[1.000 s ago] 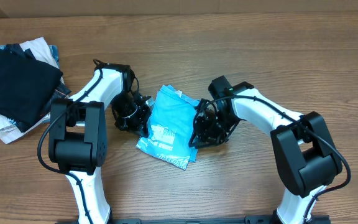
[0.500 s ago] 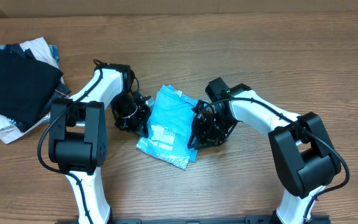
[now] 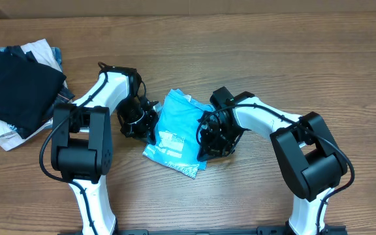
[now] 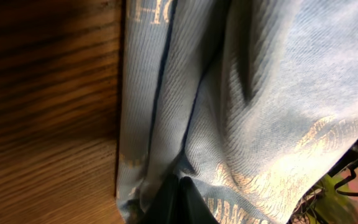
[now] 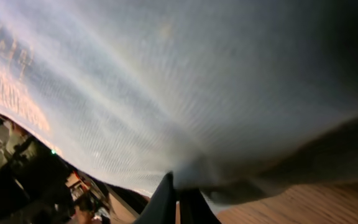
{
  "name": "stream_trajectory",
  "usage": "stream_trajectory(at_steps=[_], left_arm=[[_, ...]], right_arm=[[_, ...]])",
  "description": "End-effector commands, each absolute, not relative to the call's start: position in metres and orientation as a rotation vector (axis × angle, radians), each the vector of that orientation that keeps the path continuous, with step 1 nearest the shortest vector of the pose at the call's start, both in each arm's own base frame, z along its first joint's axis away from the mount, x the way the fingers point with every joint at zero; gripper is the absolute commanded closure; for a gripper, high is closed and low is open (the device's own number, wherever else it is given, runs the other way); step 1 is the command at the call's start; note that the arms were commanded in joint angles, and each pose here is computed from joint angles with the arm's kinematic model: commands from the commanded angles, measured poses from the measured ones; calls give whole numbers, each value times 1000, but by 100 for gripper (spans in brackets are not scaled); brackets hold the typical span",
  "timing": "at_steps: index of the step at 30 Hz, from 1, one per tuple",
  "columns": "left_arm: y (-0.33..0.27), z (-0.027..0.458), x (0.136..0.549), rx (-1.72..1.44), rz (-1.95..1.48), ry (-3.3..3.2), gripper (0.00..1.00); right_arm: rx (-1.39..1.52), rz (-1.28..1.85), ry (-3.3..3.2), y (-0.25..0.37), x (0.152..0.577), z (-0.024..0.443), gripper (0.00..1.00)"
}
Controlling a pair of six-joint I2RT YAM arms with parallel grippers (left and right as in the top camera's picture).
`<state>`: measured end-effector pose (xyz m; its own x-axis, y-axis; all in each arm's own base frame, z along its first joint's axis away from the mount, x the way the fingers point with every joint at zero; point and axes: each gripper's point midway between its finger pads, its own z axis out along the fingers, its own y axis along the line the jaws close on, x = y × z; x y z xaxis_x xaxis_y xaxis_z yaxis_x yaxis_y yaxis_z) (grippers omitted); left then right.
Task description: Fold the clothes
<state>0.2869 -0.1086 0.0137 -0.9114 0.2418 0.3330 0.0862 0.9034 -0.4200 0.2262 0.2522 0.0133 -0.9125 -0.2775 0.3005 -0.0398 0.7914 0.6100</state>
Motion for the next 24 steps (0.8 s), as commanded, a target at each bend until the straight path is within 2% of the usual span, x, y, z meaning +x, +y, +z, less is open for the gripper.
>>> stream_trajectory(at_steps=[1, 5, 11, 24], left_arm=[[-104, 19, 287, -187, 522, -2706, 96], [-68, 13, 281, 78, 185, -2704, 96], [-74, 16, 276, 181, 204, -2669, 96], [-77, 19, 256, 138, 156, -2604, 96]], right_arm=[[208, -870, -2600, 247, 227, 13, 96], [153, -792, -2618, 229, 230, 8, 96], [150, -738, -2630, 223, 229, 5, 96], [154, -596, -2662, 206, 226, -2, 96]])
